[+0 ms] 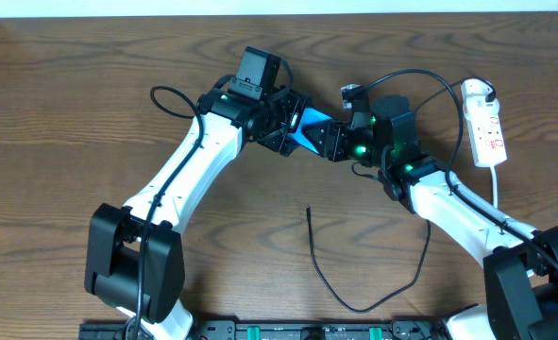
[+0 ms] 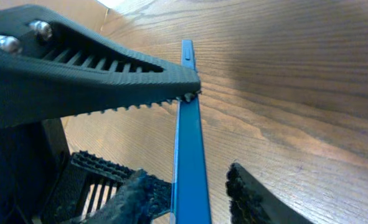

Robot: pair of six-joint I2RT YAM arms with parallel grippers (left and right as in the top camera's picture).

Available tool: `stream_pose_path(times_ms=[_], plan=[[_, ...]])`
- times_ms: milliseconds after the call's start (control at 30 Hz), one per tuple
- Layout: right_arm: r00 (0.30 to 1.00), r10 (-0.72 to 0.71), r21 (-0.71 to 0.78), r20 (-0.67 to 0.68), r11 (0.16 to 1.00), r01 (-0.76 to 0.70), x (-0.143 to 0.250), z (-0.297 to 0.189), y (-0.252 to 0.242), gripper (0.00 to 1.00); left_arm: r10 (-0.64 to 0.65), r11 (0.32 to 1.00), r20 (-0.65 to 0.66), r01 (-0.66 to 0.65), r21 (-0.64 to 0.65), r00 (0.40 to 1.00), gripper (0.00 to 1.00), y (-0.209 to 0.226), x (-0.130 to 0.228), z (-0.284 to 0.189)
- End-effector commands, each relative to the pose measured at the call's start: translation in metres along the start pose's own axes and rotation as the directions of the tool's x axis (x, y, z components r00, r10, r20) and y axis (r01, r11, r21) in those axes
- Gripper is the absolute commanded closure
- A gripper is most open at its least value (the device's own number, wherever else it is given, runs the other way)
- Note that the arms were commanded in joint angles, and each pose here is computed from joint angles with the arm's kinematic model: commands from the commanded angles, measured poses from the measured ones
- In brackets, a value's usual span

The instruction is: Plug charger to phone and switch on socket

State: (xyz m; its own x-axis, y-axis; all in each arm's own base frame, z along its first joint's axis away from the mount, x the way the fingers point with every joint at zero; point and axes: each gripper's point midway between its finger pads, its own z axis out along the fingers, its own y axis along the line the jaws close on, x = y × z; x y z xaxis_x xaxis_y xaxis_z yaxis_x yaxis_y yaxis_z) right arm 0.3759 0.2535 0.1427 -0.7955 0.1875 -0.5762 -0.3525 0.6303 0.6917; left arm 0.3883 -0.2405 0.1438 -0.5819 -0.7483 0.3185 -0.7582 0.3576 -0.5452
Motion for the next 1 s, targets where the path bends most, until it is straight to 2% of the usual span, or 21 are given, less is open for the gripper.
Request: stream_pose_path(times_ms=[0,133,167,300,667,700,733,767,800,867,967], plan=[[1.0,-0.012,-0.004,0.002,1.0,0.012,-0.002,0.002,0.003,0.66,0.004,0.999,0.007,-0.004,0.037,1.0,0.93,-0.009,0.005,-0.012],[1.0,-0.012,-0.004,0.002,1.0,0.012,-0.002,0.002,0.003,0.72,0.003,0.999,0.007,-0.004,0.037,1.0,0.93,-0.009,0.004,-0.012],[1.0,-0.012,-0.004,0.002,1.0,0.012,-0.002,0.002,0.003,0.8,0.004,0.999,0.007,-0.004,0.037,1.0,0.93,-0.009,0.005,-0.012],[1.0,-0.011,-0.004,0.002,1.0,0.011,-0.002,0.002,0.003,0.98,0.003,0.999,0.015,-0.003,0.037,1.0,0.93,-0.009,0.003,-0.012],[1.0,-0.012,-0.003,0.002,1.0,0.012,-0.003,0.002,0.003,0.99,0.003,0.999,0.033,-0.004,0.037,0.999,0.92,-0.009,0.0,-0.012],[1.0,-0.012,-0.001,0.004,1.0,0.012,-0.003,0.002,0.002,0.99,0.003,0.999,0.033,-0.004,0.037,0.999,0.87,-0.009,0.0,-0.012],[1.0,-0.019,0.017,0.011,1.0,0.018,-0.004,0.002,-0.001,0.99,0.002,0.999,0.031,-0.003,0.039,1.0,0.71,-0.009,-0.001,-0.013],[1.0,-0.027,0.028,0.013,0.999,0.027,-0.004,0.002,-0.003,0.99,0.004,0.999,0.028,-0.005,0.041,1.0,0.63,-0.009,-0.001,-0.014],[1.0,-0.026,0.042,0.015,0.999,0.026,-0.004,0.001,-0.007,0.99,0.004,0.999,0.02,-0.004,0.042,1.0,0.5,-0.01,0.0,-0.014],[1.0,-0.015,0.075,0.018,0.997,0.013,-0.005,0.0,-0.014,0.99,0.011,0.999,-0.005,-0.011,0.053,1.0,0.35,-0.012,0.003,-0.017],[1.0,0.003,0.098,0.022,0.995,-0.005,-0.007,-0.003,-0.023,0.99,0.062,0.993,-0.052,-0.057,0.101,0.997,0.24,-0.022,0.009,-0.021]])
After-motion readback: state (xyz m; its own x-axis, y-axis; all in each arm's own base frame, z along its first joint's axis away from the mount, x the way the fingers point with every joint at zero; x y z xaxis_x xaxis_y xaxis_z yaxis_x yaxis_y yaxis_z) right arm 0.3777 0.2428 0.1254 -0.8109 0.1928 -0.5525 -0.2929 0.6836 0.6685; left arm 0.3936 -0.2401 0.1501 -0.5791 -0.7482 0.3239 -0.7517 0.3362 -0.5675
